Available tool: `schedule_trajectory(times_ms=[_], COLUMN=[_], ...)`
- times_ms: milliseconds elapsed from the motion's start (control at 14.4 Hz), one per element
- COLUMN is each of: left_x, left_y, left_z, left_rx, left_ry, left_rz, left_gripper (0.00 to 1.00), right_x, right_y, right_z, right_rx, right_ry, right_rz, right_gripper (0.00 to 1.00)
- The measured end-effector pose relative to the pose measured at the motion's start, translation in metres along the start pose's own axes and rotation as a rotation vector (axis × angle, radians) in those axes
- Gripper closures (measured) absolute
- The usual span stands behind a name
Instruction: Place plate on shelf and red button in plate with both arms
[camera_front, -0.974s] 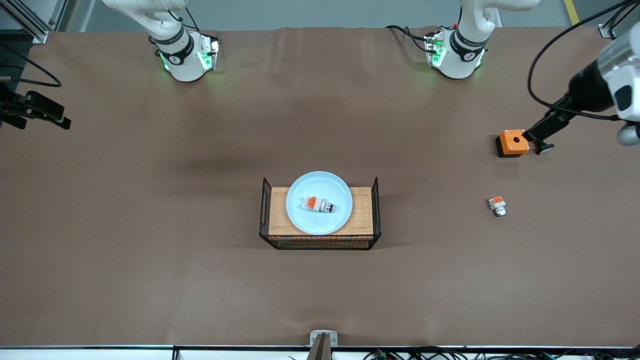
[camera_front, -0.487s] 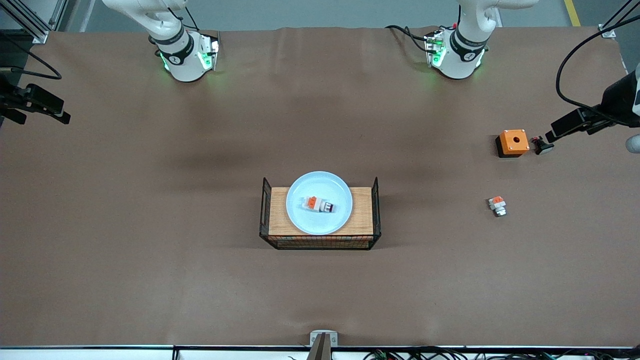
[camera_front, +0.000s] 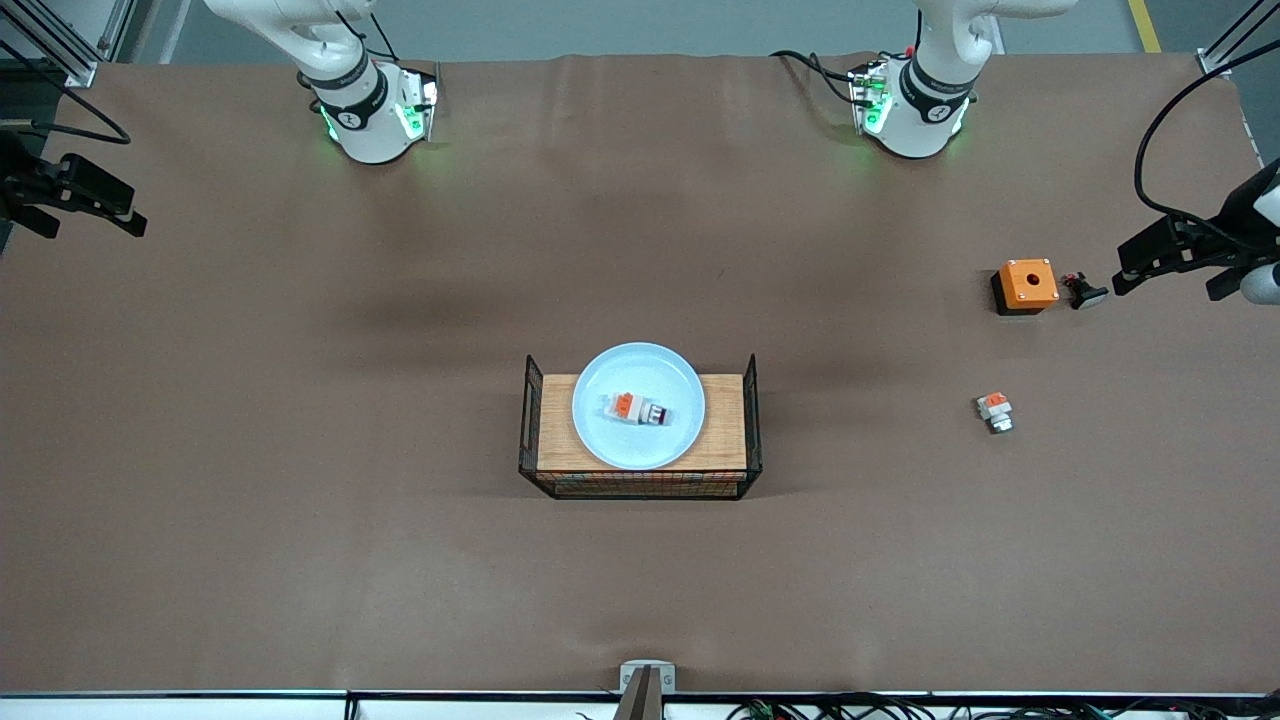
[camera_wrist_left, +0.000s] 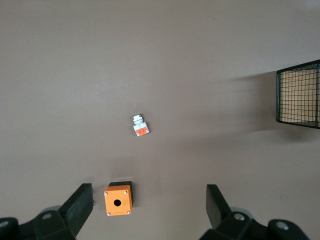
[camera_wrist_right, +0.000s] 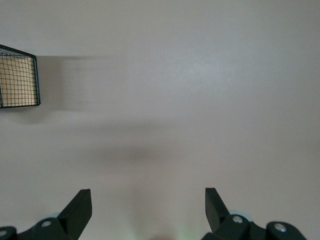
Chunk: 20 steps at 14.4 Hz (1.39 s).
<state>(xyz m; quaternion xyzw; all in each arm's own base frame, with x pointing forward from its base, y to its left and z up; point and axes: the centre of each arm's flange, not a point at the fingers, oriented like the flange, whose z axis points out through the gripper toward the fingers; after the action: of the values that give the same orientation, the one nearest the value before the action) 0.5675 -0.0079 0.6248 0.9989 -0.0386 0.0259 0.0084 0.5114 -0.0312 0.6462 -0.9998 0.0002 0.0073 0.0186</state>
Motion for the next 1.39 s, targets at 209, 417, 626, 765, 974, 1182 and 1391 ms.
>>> schedule_trajectory(times_ms=[209, 417, 626, 765, 974, 1182, 1391], left_x=[-0.004, -0.008, -0.015, -0.02, -0.022, -0.021, -0.021], left_y=[-0.014, -0.018, -0.016, -0.011, 0.004, 0.014, 0.017], left_z=[0.004, 0.008, 0.005, 0.0, -0.001, 0.0, -0.001], left_rx=[-0.001, -0.002, -0.005, -0.007, -0.007, -0.006, -0.006], left_ry=[-0.026, -0.04, -0.037, -0.032, -0.029, -0.028, -0.026], left_rz=[-0.024, -0.042, -0.05, -0.064, -0.085, -0.096, -0.102], left_gripper=[0.0, 0.0, 0.0, 0.0, 0.0, 0.0, 0.0], right_x=[0.0, -0.001, -0.005, -0.006, -0.006, -0.006, -0.006], right_y=[0.004, 0.006, 0.01, 0.01, 0.01, 0.009, 0.009], right_z=[0.0, -0.001, -0.004, -0.005, -0.004, -0.003, -0.003], right_rx=[0.0, -0.01, -0.013, -0.013, -0.013, -0.013, -0.013], right_ry=[0.0, 0.0, -0.004, -0.004, -0.006, -0.008, -0.01], right_rz=[-0.003, -0.002, 0.005, 0.006, 0.005, 0.004, 0.004], right_gripper=[0.0, 0.0, 0.0, 0.0, 0.0, 0.0, 0.0])
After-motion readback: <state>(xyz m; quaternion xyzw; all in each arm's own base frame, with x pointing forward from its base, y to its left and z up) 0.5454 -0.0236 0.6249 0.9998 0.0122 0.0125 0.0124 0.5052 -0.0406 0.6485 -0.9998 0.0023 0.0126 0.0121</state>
